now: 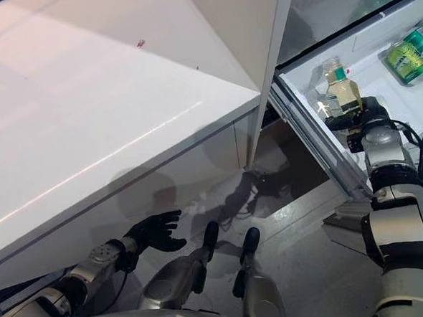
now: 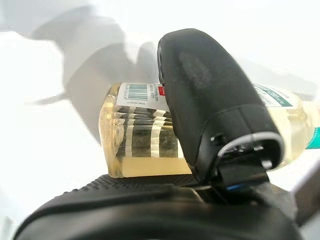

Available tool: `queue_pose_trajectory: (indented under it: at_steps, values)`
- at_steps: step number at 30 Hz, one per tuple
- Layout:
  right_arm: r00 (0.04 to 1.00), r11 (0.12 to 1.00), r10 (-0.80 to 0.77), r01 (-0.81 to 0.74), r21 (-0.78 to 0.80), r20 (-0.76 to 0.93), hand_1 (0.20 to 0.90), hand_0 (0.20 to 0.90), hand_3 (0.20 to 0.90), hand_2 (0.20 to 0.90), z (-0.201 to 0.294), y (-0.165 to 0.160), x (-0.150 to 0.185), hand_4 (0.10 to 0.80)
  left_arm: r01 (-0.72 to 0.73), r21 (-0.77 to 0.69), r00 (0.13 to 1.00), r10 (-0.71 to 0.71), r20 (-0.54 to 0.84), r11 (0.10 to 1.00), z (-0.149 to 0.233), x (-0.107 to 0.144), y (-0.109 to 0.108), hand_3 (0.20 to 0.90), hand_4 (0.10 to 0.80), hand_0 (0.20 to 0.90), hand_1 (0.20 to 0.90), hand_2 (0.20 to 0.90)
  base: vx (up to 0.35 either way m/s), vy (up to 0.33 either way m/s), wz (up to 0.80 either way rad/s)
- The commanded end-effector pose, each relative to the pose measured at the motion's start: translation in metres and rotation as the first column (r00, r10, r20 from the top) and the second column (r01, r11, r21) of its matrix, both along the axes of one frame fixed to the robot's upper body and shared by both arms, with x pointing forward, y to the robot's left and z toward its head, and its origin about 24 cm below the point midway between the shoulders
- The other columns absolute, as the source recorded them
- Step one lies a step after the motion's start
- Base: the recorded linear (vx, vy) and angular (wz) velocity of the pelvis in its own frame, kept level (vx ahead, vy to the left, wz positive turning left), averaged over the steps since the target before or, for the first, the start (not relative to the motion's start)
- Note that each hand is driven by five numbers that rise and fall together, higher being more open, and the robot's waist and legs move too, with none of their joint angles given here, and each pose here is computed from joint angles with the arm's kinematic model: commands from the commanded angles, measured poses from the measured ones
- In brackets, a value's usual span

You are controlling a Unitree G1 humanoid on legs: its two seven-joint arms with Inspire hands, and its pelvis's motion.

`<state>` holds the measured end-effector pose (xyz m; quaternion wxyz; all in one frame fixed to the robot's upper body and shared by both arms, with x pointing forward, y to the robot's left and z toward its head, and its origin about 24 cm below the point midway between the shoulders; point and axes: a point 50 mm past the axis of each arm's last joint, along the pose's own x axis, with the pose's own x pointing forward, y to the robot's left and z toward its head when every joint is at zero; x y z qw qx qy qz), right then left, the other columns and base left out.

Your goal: Put drinks into fridge and close the fridge

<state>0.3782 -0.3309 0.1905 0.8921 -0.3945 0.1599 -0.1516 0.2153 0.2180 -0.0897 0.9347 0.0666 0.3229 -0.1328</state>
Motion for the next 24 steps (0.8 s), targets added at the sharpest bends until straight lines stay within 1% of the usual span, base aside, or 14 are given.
queue_pose_trajectory:
  at_steps: [1,2,5,6,7,8,13,15,16,19,20,24]
  values:
    - [0.997,0.972,-0.035,0.019,-0.233,-0.066,0.3,0.3,0.2,0.3,0.043,-0.022,-0.01,0.1,0.01,0.013,1.0,-0.01,0.01,1.0,-0.003,-0.007,0.001,0.9,0.8,0.9,0.9,0.9,0.0,0.0,0.0]
    - [0.991,0.96,-0.05,0.015,-0.279,-0.121,0.3,0.3,0.2,0.3,0.042,-0.024,-0.011,0.1,0.006,0.014,1.0,-0.006,0.014,1.0,-0.002,-0.006,0.003,0.9,0.8,0.9,0.9,0.9,0.0,0.0,0.0]
    - [0.979,0.939,-0.074,0.003,-0.344,-0.193,0.3,0.3,0.2,0.3,0.048,-0.024,-0.011,0.1,0.002,0.012,1.0,-0.002,0.023,1.0,0.0,-0.004,0.004,0.9,0.8,0.9,0.9,0.9,0.0,0.0,0.0]
    - [0.974,0.941,-0.083,0.007,-0.338,-0.211,0.425,0.425,0.345,0.425,0.048,-0.024,-0.011,0.245,0.005,0.012,1.0,-0.006,0.027,1.0,0.001,-0.004,0.004,0.9,0.8,0.9,0.9,0.9,0.0,0.0,0.0]
    - [0.971,0.943,-0.086,0.007,-0.334,-0.221,0.858,0.858,0.851,0.858,0.049,-0.024,-0.011,0.751,0.008,0.011,1.0,-0.008,0.03,1.0,0.002,-0.003,0.004,0.9,0.8,0.9,0.9,0.9,0.0,0.0,0.0]
    - [0.968,0.945,-0.087,0.005,-0.328,-0.234,0.9,0.9,0.9,0.9,0.05,-0.024,-0.011,0.8,0.013,0.011,0.999,-0.013,0.032,1.0,0.002,-0.003,0.004,0.9,0.8,0.9,0.9,0.9,0.0,0.0,0.0]
    - [0.982,0.97,-0.046,0.0,-0.242,-0.184,0.9,0.9,0.9,0.9,0.052,-0.015,-0.006,0.8,0.028,0.012,0.999,-0.028,0.036,1.0,0.004,-0.002,0.003,0.9,0.8,0.9,0.9,0.9,0.002,0.016,0.0]
    - [0.994,0.992,0.012,-0.026,-0.123,-0.113,0.9,0.9,0.9,0.9,0.051,-0.005,-0.001,0.8,0.025,0.013,0.999,-0.026,0.032,1.0,0.003,-0.003,0.001,0.9,0.8,0.9,0.9,0.9,0.012,0.05,0.0]
    - [0.995,0.994,0.022,-0.032,-0.1,-0.097,0.9,0.9,0.9,0.9,0.05,-0.003,0.0,0.8,0.025,0.014,0.999,-0.026,0.031,1.0,0.003,-0.003,0.001,0.9,0.8,0.9,0.9,0.9,0.013,0.043,-0.01]
    - [0.993,0.988,0.115,-0.118,0.096,0.031,0.9,0.9,0.9,0.9,0.048,0.013,0.005,0.8,0.015,0.015,1.0,-0.016,0.024,1.0,0.002,-0.004,0.001,0.9,0.8,0.9,0.9,0.9,0.008,0.061,-0.03]
    - [0.992,0.987,0.119,-0.123,0.107,0.04,0.9,0.9,0.9,0.9,0.048,0.014,0.005,0.8,0.015,0.016,1.0,-0.016,0.023,1.0,0.002,-0.004,0.001,0.9,0.8,0.9,0.9,0.9,-0.005,0.041,-0.04]
    - [0.971,0.948,0.167,-0.206,0.244,0.171,0.9,0.9,0.9,0.9,0.046,0.025,0.005,0.8,0.0,0.015,1.0,0.0,0.018,1.0,-0.001,-0.008,0.002,0.9,0.8,0.9,0.9,0.9,-0.006,0.062,-0.06]
